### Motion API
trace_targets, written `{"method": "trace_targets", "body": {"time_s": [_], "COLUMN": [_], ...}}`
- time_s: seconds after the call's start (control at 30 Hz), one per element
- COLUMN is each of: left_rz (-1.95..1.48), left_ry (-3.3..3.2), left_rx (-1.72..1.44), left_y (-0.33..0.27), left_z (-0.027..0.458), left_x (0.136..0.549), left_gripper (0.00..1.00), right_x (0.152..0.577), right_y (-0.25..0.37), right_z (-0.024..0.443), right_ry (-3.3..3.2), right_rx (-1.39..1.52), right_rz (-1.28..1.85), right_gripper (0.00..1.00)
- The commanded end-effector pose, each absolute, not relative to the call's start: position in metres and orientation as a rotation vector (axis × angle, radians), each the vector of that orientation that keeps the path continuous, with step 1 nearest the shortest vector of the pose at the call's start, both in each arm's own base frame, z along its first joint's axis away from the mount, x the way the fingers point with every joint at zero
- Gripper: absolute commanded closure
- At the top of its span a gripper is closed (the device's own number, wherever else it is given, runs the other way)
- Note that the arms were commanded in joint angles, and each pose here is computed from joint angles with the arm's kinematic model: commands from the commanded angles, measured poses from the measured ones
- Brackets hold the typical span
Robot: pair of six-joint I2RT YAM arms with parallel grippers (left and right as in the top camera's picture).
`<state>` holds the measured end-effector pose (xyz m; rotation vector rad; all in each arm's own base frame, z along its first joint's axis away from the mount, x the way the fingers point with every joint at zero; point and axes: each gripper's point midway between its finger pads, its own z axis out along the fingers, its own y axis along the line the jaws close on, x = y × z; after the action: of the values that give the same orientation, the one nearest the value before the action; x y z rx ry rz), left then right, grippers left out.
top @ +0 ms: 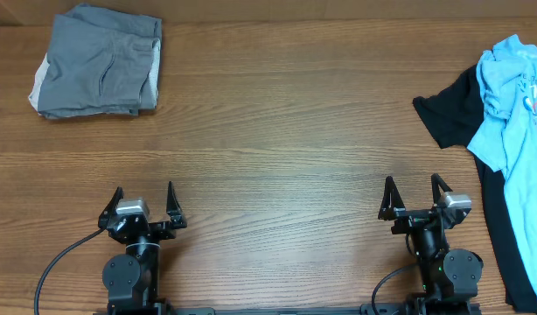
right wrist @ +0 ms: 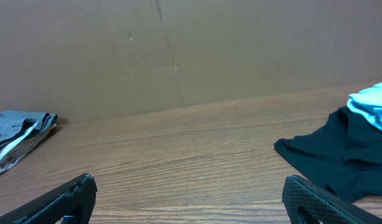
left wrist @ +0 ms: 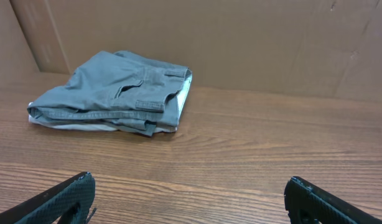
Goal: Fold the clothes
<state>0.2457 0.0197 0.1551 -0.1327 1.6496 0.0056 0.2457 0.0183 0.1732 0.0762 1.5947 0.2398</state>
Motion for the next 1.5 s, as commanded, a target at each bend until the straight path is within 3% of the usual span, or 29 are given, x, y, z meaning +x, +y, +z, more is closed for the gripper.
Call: {"method": "trace_targets", "body": {"time_s": [0.0, 0.4, 0.7, 0.87, 1.13, 1.47], "left_rz": [0.017, 0.017, 0.017, 0.017, 0.017, 0.017], "left_ry": [1.640, 1.640, 1.640, 1.640, 1.640, 1.640], "left_rx": [-0.131, -0.131, -0.131, -0.131, -0.131, -0.131], "left_y": [0.020, 0.020, 0.020, 0.020, 0.020, 0.020], "left_z": [0.156, 0.156, 0.156, 0.156, 0.156, 0.156], "left_x": [0.245, 0.245, 0.245, 0.245, 0.245, 0.245], "left_gripper": [0.00, 0.00, 0.00, 0.00, 0.00, 0.00], "right_x": [0.246, 0.245, 0.227, 0.215, 0.200, 0.204], "right_y": [0.018, 0.021, 0.080, 0.100, 0.111, 0.088], "right_z": [0.172, 0.172, 0.177, 0.180, 0.223, 0.279], "right_ry": [1.590, 1.589, 1.629, 1.659, 1.491, 1.382], "right_rx": [0.075, 0.071, 0.154, 0.130, -0.060, -0.005], "right_rz": [0.230, 0.253, 0.896, 1.085, 1.109, 0.936], "right_gripper": [0.00, 0.00, 0.00, 0.00, 0.00, 0.00]}}
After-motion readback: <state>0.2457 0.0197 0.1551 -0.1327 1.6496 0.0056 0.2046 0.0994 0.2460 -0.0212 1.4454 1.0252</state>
